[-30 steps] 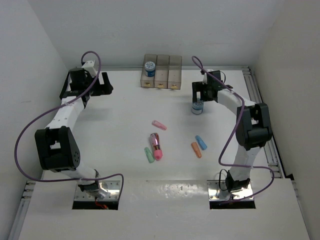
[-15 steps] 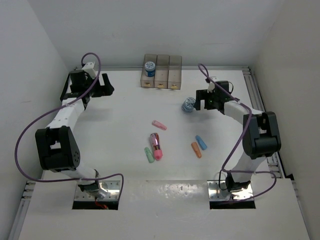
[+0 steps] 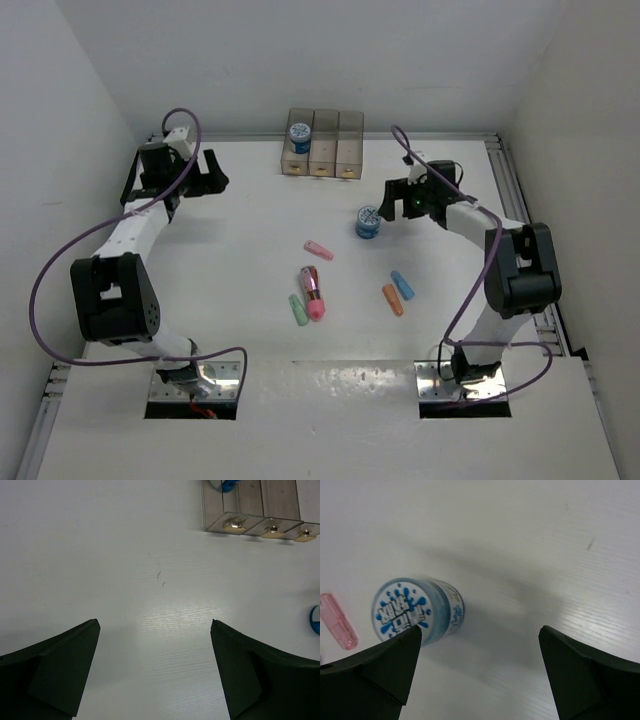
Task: Sort the stationery into containers
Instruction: Pick up the stationery from the center of the board.
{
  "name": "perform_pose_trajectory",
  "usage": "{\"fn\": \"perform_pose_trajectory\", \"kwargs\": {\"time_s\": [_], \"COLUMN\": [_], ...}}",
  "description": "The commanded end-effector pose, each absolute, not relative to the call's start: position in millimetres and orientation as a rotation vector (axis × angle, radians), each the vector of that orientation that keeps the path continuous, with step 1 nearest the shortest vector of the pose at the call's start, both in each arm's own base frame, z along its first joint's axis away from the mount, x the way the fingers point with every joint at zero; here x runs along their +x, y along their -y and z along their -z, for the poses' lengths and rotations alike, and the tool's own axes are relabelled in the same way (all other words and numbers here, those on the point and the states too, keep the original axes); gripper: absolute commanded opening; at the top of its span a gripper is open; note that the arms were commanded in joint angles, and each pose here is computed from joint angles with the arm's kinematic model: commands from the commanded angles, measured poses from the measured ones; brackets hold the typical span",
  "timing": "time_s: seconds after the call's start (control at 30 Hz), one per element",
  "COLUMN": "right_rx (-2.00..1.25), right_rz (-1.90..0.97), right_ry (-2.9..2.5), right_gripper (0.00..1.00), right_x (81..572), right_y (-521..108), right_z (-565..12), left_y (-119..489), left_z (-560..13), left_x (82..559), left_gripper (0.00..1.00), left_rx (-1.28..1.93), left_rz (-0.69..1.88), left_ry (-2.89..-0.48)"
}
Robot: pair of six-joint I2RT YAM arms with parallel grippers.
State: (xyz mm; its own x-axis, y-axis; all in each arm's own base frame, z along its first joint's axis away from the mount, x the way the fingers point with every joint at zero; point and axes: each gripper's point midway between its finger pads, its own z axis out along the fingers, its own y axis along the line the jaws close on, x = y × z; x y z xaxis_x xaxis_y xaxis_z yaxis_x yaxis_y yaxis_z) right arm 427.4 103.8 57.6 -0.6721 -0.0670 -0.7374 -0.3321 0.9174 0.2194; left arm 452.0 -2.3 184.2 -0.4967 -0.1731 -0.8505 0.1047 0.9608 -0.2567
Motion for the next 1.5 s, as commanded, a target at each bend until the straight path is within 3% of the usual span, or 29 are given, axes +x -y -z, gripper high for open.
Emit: {"fn": "perform_pose_trajectory", "kwargs": {"time_s": [0.0,0.4,1.1,1.23,1.3,1.33,1.37,1.43,1.47], "right_rx": [-0.344,-0.502,-0.563,-0.566,-0.575,-0.576,-0.58,-0.593,-0.598], "right_rz": [-0.494,-0.506,-0.445,-0.456,-0.466,-0.468,-0.472,-0.493,-0.494], "right_ry": [-2.143,-1.953,-1.926,-1.909,-1.908,-1.911,-1.912,-1.918,-1.916], "right_gripper": [0.99,0.99,0.96,0.9,0.79,0.79,0.65,0.5,0.38], "right_x": [443.2,407.5,433.5,439.8,442.2,442.9,443.2,443.5,444.3], "right_y": [-126.8,-150.3,-176.1,-182.5,-186.8,-187.2,-188.6,-192.2,-193.3], "right_z": [-109.1,-101.2,-64.7,-69.3,-70.2,-70.0,-70.6,-71.2,-72.7], "left_y": [-4.8,-10.2,-13.8,-17.0,-18.7,-20.0,-18.6,-21.4,-21.5], "left_z": [-206.0,-201.4,-177.2,-171.7,-171.1,-169.3,-170.0,-168.4,-169.4], "left_x": [449.3,430.4,424.3,424.8,425.9,426.1,426.8,427.2,427.7], "left_gripper": [1.0,1.0,1.0,1.0,1.0,1.0,1.0,1.0,1.0], "left_rx": [-0.037,-0.038,-0.058,-0.076,-0.085,-0.091,-0.087,-0.091,-0.09], "left_rz": [0.314,0.315,0.315,0.313,0.315,0.315,0.318,0.313,0.312], "left_ry": [-1.998,-1.996,-2.035,-2.041,-2.038,-2.042,-2.041,-2.043,-2.04]}}
